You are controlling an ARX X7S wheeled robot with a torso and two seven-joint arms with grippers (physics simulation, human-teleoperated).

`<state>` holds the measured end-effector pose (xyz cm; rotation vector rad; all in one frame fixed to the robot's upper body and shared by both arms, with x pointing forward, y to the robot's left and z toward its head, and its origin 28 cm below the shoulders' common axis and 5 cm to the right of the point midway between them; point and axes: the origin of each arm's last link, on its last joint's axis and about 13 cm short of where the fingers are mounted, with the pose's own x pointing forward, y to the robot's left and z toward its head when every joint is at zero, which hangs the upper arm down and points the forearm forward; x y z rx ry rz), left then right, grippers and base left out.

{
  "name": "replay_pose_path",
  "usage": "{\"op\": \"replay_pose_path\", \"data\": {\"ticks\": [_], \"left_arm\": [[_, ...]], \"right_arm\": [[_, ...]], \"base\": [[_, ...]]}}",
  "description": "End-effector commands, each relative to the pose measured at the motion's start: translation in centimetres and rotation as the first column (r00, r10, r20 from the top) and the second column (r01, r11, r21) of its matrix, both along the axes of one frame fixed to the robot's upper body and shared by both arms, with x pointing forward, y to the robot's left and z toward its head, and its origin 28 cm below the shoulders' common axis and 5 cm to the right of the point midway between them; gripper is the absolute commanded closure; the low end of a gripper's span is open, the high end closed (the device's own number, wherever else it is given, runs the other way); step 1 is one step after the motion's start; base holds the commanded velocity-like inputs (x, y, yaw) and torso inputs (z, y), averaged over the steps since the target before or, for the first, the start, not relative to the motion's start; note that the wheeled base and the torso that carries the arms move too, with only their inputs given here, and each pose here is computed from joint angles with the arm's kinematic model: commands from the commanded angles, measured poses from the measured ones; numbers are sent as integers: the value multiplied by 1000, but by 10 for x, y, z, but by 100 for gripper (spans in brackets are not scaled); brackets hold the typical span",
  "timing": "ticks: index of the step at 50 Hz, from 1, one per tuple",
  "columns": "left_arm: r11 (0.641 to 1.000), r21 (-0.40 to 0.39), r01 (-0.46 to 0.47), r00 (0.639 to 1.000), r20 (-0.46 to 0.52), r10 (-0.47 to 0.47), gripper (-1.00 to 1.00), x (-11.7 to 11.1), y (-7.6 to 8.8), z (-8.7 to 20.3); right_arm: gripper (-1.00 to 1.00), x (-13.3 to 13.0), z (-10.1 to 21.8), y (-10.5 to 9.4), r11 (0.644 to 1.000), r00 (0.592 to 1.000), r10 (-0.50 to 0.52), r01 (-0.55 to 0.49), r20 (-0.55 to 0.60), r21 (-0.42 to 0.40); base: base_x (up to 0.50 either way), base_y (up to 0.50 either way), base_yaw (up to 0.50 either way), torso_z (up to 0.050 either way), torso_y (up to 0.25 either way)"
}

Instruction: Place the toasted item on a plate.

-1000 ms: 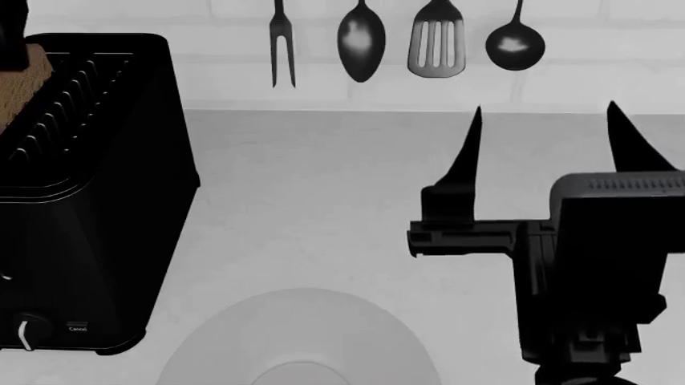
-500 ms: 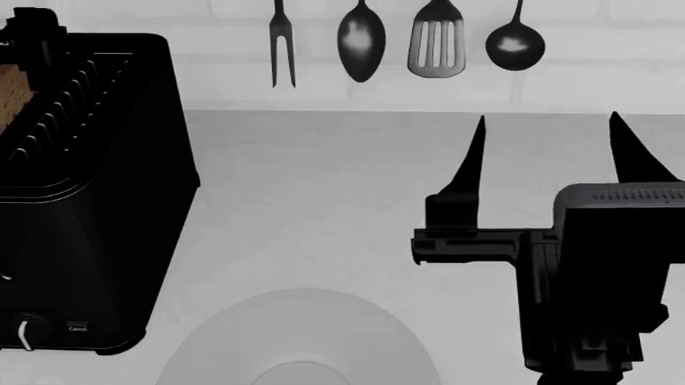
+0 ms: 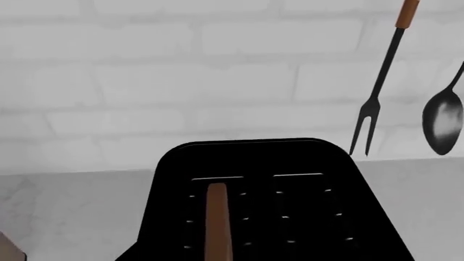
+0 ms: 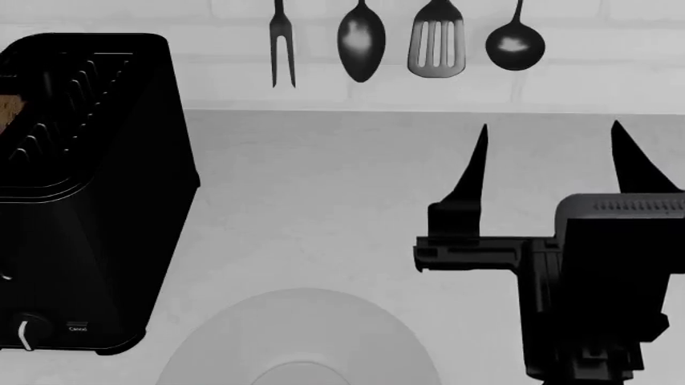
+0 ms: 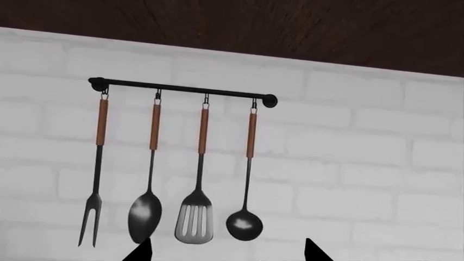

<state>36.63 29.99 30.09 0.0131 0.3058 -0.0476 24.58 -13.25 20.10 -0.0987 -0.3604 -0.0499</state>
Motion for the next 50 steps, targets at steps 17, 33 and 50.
{"op": "replay_pose_path", "data": {"ticks": [17, 33, 50], "left_arm": [[1000, -4, -18, 997, -73, 18, -100, -13, 5, -14], [1000, 0, -5, 997, -78, 5, 100, -9, 2, -18], [1000, 17, 3, 998, -61, -2, 100, -11, 3, -8]], "right_arm": [[-100, 4, -3, 3, 1000, 1000, 11, -11, -5, 7], [-100, 1, -4, 1, 1000, 1000, 2, -2, -5, 4], [-100, 0, -4, 0, 1000, 1000, -2, 2, -2, 11]], "base": [[0, 0, 0, 0, 0], [0, 0, 0, 0, 0], [0, 0, 0, 0, 0]]}}
